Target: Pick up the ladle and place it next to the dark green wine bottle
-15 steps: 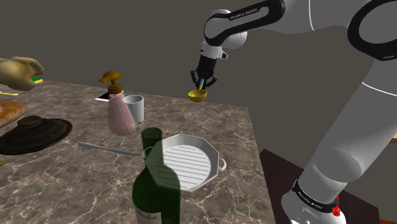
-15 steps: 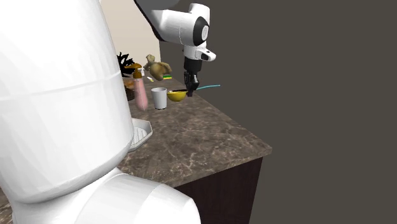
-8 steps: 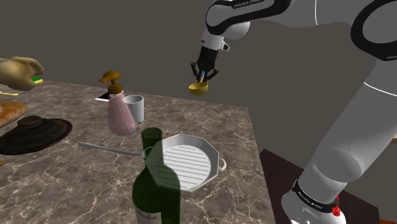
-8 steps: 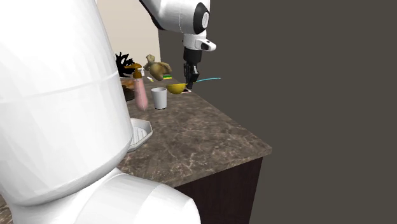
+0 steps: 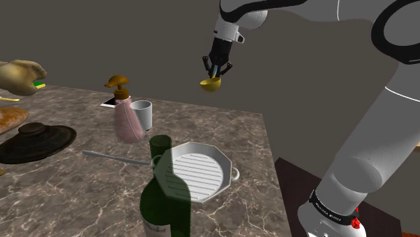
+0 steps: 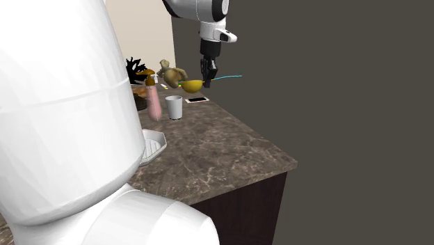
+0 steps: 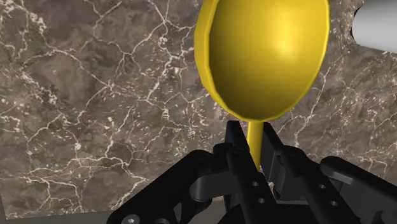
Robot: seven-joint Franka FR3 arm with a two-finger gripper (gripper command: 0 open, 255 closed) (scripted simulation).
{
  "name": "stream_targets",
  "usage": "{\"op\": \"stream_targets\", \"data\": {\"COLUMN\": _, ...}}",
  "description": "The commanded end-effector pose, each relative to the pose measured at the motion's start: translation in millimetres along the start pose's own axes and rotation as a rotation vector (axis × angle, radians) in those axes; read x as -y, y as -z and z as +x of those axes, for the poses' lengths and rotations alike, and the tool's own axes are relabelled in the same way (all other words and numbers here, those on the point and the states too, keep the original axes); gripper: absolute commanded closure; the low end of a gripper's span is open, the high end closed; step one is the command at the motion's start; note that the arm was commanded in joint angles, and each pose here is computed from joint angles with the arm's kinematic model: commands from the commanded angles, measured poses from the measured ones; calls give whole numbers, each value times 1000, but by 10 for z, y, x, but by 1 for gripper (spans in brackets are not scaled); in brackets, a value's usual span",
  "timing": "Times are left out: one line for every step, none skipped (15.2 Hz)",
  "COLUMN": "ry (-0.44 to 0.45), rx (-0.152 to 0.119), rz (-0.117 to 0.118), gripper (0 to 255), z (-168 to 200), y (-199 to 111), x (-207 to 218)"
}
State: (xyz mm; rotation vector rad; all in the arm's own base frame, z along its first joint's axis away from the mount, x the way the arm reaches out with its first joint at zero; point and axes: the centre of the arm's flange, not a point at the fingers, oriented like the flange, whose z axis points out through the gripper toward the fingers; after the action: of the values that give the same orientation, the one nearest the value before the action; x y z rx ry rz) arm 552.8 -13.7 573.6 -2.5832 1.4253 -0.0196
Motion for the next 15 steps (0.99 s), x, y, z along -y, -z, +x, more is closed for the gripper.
{"op": "stream_targets", "data": {"ry": 0, "rx": 0, "rz": 0, "gripper": 255, "z": -1, "y": 110, "x": 21}}
{"op": "stream_targets", "data": {"ry": 0, "rx": 0, "rz": 0, "gripper": 255, "z": -5, "y": 162, "x": 30}}
{"op": "stream_targets", "data": {"ry": 0, "rx": 0, "rz": 0, "gripper": 255, "z": -9, "y": 214, "x": 39}}
{"op": "stream_targets", "data": {"ry": 0, "rx": 0, "rz": 0, "gripper": 255, "z": -14, "y": 266, "x": 49}}
{"op": "stream_targets", "data": {"ry": 0, "rx": 0, "rz": 0, "gripper": 255, "z": -18, "y": 318, "x": 58}}
{"op": "stream_targets", "data": {"ry": 0, "rx": 0, "rz": 0, "gripper": 255, "z": -22, "y": 370, "x": 67}}
{"op": "stream_targets", "data": {"ry": 0, "rx": 0, "rz": 0, "gripper": 255, "z": -26, "y": 421, "x": 76}}
{"op": "stream_targets", "data": {"ry": 0, "rx": 0, "rz": 0, "gripper": 255, "z": -31, "y": 473, "x": 85}}
{"op": "stream_targets", "data": {"ry": 0, "rx": 0, "rz": 0, "gripper": 255, "z": -35, "y": 525, "x": 94}}
{"op": "stream_targets", "data": {"ry": 0, "rx": 0, "rz": 0, "gripper": 255, "z": -39, "y": 577, "x": 103}}
{"op": "stream_targets", "data": {"ry": 0, "rx": 0, "rz": 0, "gripper": 255, "z": -43, "y": 629, "x": 112}}
{"op": "stream_targets", "data": {"ry": 0, "rx": 0, "rz": 0, "gripper": 255, "z": -48, "y": 681, "x": 122}}
{"op": "stream_targets", "data": {"ry": 0, "rx": 0, "rz": 0, "gripper": 255, "z": -52, "y": 732, "x": 131}}
{"op": "stream_targets", "data": {"ry": 0, "rx": 0, "rz": 0, "gripper": 255, "z": -56, "y": 784, "x": 140}}
{"op": "stream_targets", "data": {"ry": 0, "rx": 0, "rz": 0, "gripper": 255, "z": -60, "y": 836, "x": 149}}
